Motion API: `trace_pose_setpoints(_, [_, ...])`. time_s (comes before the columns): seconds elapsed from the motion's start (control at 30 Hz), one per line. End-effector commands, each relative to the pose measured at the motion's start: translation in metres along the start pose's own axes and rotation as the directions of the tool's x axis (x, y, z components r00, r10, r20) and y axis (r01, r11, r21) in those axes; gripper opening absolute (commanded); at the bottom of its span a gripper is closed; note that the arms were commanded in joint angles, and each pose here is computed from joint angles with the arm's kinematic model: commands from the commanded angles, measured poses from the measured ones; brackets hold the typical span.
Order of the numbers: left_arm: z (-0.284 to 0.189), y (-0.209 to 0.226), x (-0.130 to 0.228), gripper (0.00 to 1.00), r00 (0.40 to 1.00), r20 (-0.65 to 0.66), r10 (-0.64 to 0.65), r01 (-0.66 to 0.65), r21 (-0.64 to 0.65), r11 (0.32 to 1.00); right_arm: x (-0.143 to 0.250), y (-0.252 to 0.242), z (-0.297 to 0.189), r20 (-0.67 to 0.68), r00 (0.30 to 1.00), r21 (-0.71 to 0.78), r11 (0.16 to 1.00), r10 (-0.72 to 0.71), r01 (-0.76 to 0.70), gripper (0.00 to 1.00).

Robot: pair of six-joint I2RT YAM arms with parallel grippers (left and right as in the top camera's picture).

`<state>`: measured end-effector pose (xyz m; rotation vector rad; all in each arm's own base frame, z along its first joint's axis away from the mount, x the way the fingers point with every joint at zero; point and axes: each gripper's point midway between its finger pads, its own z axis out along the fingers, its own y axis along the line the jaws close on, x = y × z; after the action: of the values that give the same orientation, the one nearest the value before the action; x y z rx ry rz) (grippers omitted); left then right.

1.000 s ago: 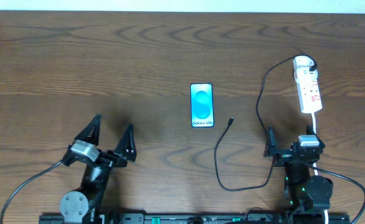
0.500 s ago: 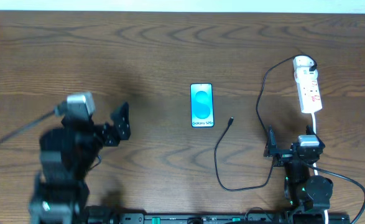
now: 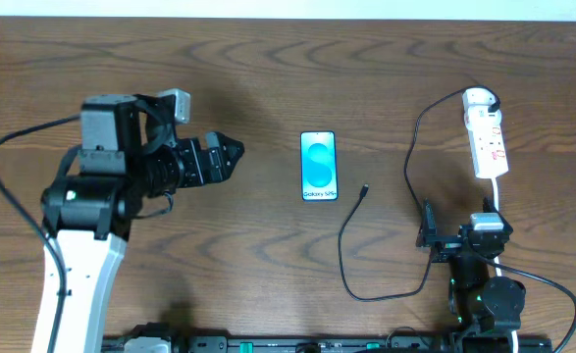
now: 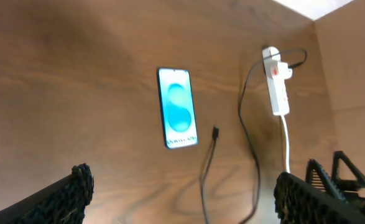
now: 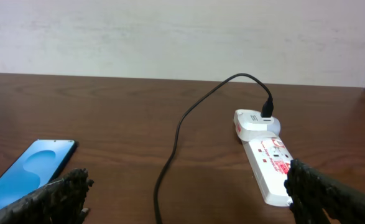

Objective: Plug charger to phone and switch on socket
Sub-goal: 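Open the left gripper and move it over the blue smartphone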

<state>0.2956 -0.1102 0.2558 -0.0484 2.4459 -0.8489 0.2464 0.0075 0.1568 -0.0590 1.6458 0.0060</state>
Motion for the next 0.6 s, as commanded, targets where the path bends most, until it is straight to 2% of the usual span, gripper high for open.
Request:
trace_pose_setpoints(0.0, [0.003,-0.009,-0.001,0.94,0.998,-0.052,-0.038,0.037,-0.021,0.999,0.001,0.001,0.0,-0.003,1.0,-0.003,1.0,-0.005,0.005,0.99])
trace_pose_setpoints(0.2, [0.015,-0.009,0.002,0.95,0.984,-0.179,-0.003,-0.041,-0.243,0.969,0.001,0.001,0.0,-0.003,1.0,-0.003,1.0,-0.005,0.005,0.99])
trace_pose_setpoints(0.43, [0.04,-0.03,-0.003,0.94,0.945,-0.322,0.06,-0.182,-0.366,0.913,0.001,0.001,0.0,-0.003,1.0,-0.003,1.0,-0.005,0.005,0.99])
trace_pose_setpoints(0.57, [0.059,-0.036,-0.008,0.94,0.925,-0.376,0.052,-0.213,-0.401,0.891,0.001,0.001,0.0,-0.003,1.0,-0.003,1.0,-0.005,0.005,0.99])
